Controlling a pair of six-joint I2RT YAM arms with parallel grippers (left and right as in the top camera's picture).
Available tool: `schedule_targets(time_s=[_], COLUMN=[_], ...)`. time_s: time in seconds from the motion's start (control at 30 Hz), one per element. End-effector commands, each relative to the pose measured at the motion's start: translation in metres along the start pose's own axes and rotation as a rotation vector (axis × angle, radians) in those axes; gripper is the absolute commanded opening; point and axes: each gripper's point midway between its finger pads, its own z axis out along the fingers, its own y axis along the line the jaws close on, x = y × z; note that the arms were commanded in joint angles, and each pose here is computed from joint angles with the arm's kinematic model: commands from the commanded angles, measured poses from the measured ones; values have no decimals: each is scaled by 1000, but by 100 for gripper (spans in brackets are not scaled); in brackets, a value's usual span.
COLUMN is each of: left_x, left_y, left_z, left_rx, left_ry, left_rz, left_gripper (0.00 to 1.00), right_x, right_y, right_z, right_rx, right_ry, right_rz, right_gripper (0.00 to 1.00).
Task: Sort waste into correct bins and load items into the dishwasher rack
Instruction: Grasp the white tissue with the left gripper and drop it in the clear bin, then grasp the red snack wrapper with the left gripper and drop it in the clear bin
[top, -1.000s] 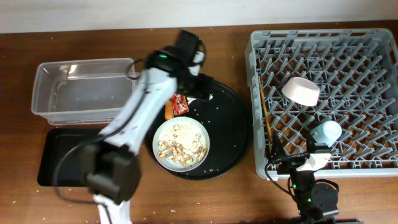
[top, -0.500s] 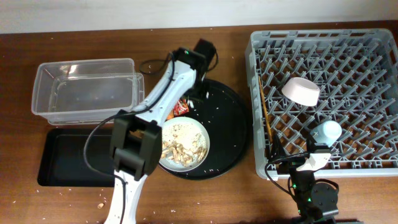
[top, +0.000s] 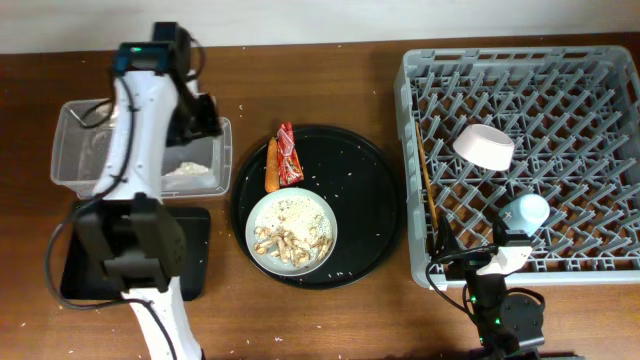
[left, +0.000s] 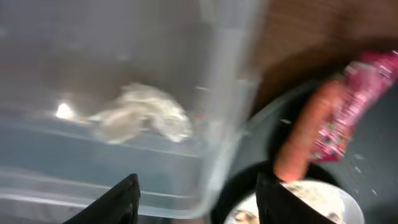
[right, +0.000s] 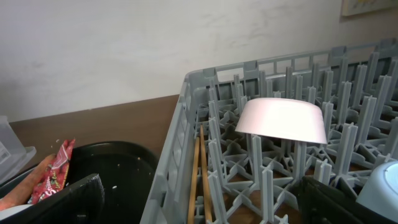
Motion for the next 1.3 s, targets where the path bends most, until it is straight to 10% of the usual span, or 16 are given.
schedule_targets(time_s=[0.0, 0.2, 0.6, 0.73, 0.83, 1.03, 1.1, 1.17, 1.27], left_x=[14, 43, 43, 34, 11, -13, -8, -8, -4], left_y=[-72, -158, -152, -164, -165, 8, 40, 55, 38], left_z=[2, 86, 137, 119, 35, -24, 8, 42, -6], left_rx=[52, 85, 47, 94, 119, -51, -92, -117, -48], left_ry=[-44, -155, -220, -223, -279, -249, -167, -110, -134], left_rz=[177, 261, 251, 252, 231, -107, -168, -140, -123], left_gripper=[60, 57, 44, 6, 0, 0, 5, 57, 65], right_x=[3, 3, 3, 3, 3, 3, 3, 3, 3], right_y=[-1, -1, -1, -1, -1, -1, -1, -1, -1], right_z=[0, 0, 0, 0, 0, 0, 0, 0, 0], right_rx=[1, 1, 1, 2, 1, 1, 1, 1, 1], right_ry=[3, 3, 3, 4, 3, 3, 3, 3, 3], right_rz=[8, 8, 8, 8, 8, 8, 8, 8, 8], right_gripper=[98, 98, 98, 98, 98, 98, 98, 98, 98])
